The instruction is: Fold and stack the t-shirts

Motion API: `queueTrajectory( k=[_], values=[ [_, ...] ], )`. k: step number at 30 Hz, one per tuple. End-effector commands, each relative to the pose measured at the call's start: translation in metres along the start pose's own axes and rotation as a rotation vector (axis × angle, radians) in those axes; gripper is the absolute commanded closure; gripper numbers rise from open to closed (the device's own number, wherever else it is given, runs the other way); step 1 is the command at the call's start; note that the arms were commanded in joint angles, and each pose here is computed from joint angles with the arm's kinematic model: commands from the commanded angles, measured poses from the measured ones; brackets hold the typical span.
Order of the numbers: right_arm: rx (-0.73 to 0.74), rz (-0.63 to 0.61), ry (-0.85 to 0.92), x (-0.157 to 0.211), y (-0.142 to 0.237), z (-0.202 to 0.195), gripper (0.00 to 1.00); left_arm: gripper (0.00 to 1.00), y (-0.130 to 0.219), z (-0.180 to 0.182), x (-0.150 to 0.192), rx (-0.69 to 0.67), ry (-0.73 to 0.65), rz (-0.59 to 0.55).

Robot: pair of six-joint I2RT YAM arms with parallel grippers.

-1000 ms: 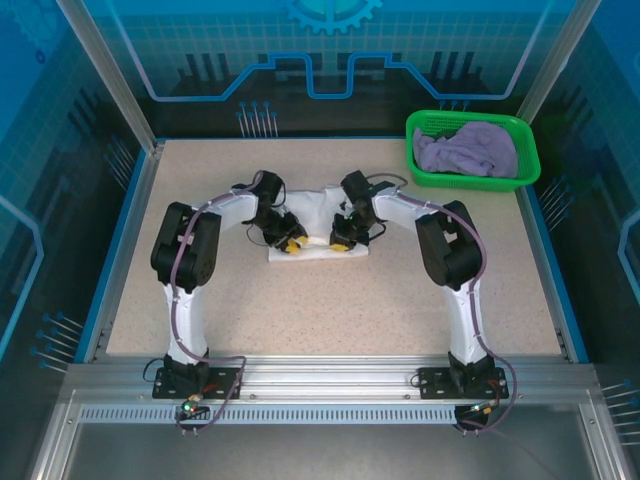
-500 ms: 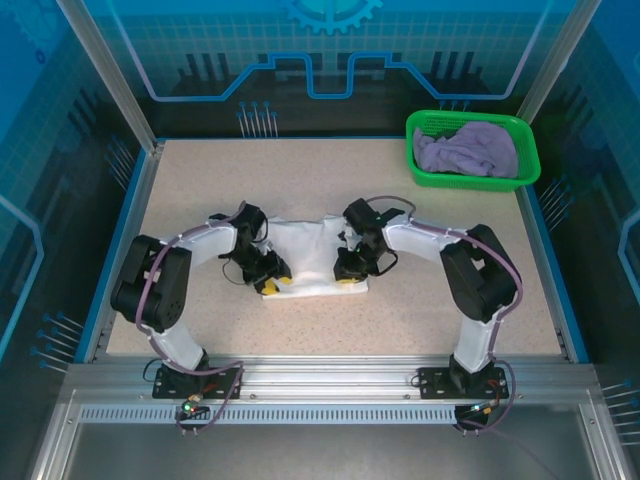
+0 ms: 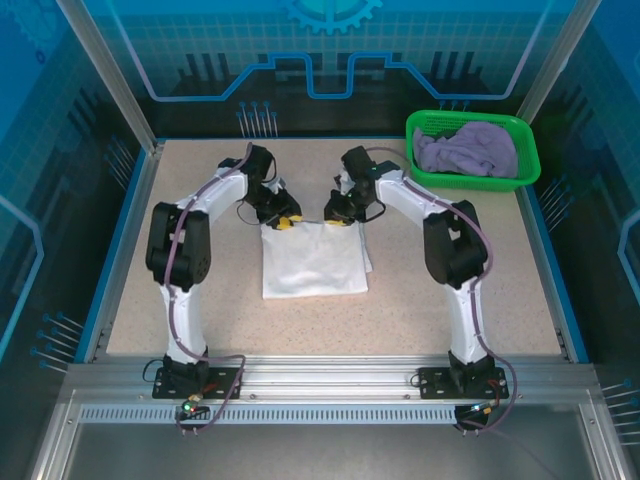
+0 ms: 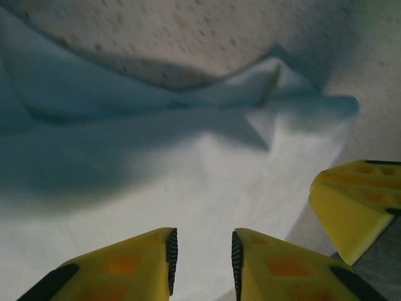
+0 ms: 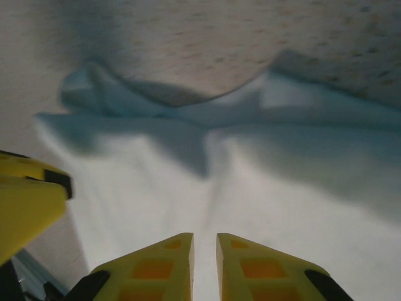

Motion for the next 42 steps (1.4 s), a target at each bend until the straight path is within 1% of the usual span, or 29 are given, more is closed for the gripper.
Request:
queueTrajectory(
  k=[1,3,4,6,8,10,11,12,14,15,17,19,22,24,27,29,31,34,35,36,38,39,42],
  values=[
    [0.08,0.053,-0.076,-0.007,-0.009,-0.035,0.81,0.68,-0.008,0.02,-0.023,-0.027,0.013,-0.029],
    [0.092,0.057,-0.117,-0.016,-0.009,-0.051,0.82,0.68,-0.012,0.03,-0.034,-0.038,0.03,-0.046],
    [0.099,0.079,-0.151,-0.017,-0.018,-0.065,0.82,0.68,-0.013,0.038,-0.039,-0.051,0.047,-0.051],
    [0.093,0.082,-0.192,-0.022,-0.019,-0.077,0.82,0.69,-0.014,0.052,-0.048,-0.073,0.075,-0.058],
    [0.074,0.079,-0.208,-0.025,-0.015,-0.078,0.81,0.68,-0.009,0.058,-0.056,-0.081,0.085,-0.075],
    [0.055,0.061,-0.195,-0.027,-0.005,-0.071,0.8,0.65,0.005,0.054,-0.066,-0.064,0.084,-0.107],
    [0.041,0.06,-0.191,-0.027,-0.006,-0.069,0.79,0.61,0.012,0.05,-0.07,-0.054,0.079,-0.126],
    [0.001,0.028,-0.167,-0.03,0.008,-0.055,0.76,0.53,0.021,0.043,-0.074,-0.042,0.07,-0.148],
    [-0.045,-0.007,-0.13,-0.028,0.023,-0.036,0.72,0.37,0.042,0.025,-0.079,-0.016,0.043,-0.191],
    [-0.066,-0.021,-0.106,-0.025,0.03,-0.026,0.69,0.31,0.055,0.016,-0.079,-0.004,0.028,-0.212],
    [-0.095,-0.041,-0.059,-0.012,0.043,-0.009,0.63,0.24,0.077,0.002,-0.074,0.014,0.004,-0.256],
    [-0.122,-0.039,-0.009,0.01,0.05,0.004,0.6,0.22,0.091,-0.008,-0.059,0.037,-0.012,-0.275],
    [-0.125,0.016,0.059,0.055,0.047,0.011,0.59,0.24,0.091,-0.012,-0.018,0.052,-0.049,-0.236],
    [-0.119,0.064,0.091,0.085,0.043,0.009,0.59,0.3,0.078,-0.009,0.02,0.054,-0.078,-0.16],
    [-0.091,0.143,0.117,0.128,0.035,-0.003,0.59,0.42,0.05,0.0,0.085,0.097,-0.085,-0.002],
    [-0.056,0.185,0.113,0.15,0.026,-0.018,0.6,0.46,0.029,0.009,0.122,0.105,-0.074,0.079],
    [-0.033,0.22,0.079,0.164,0.017,-0.036,0.61,0.48,0.01,0.024,0.152,0.089,-0.056,0.145],
    [0.007,0.252,0.042,0.176,0.008,-0.06,0.62,0.49,-0.009,0.055,0.176,0.003,-0.018,0.188],
    [0.02,0.259,0.033,0.179,0.006,-0.067,0.63,0.5,-0.012,0.067,0.18,-0.048,0.002,0.191],
    [0.04,0.268,0.024,0.182,0.004,-0.076,0.63,0.51,-0.013,0.086,0.184,-0.141,0.033,0.195],
    [0.074,0.283,0.009,0.186,0.002,-0.093,0.64,0.5,-0.013,0.106,0.186,-0.244,0.056,0.195],
    [0.085,0.283,0.0,0.187,0.002,-0.101,0.64,0.49,-0.012,0.116,0.186,-0.298,0.071,0.183],
    [0.109,0.269,-0.036,0.183,0.005,-0.121,0.64,0.45,-0.007,0.133,0.18,-0.402,0.099,0.151]
  ],
)
Point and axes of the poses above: each hand's point on the last joint's axis, 136 mm out from that joint toward the fingers, its own y axis back along the fingers, its own z axis along the line the jaws close on, x = y × z, the point moved 1 cm from there along y, back along the fingers, and after that the axes turned 6 degrees about -y, right-handed, at the moved point
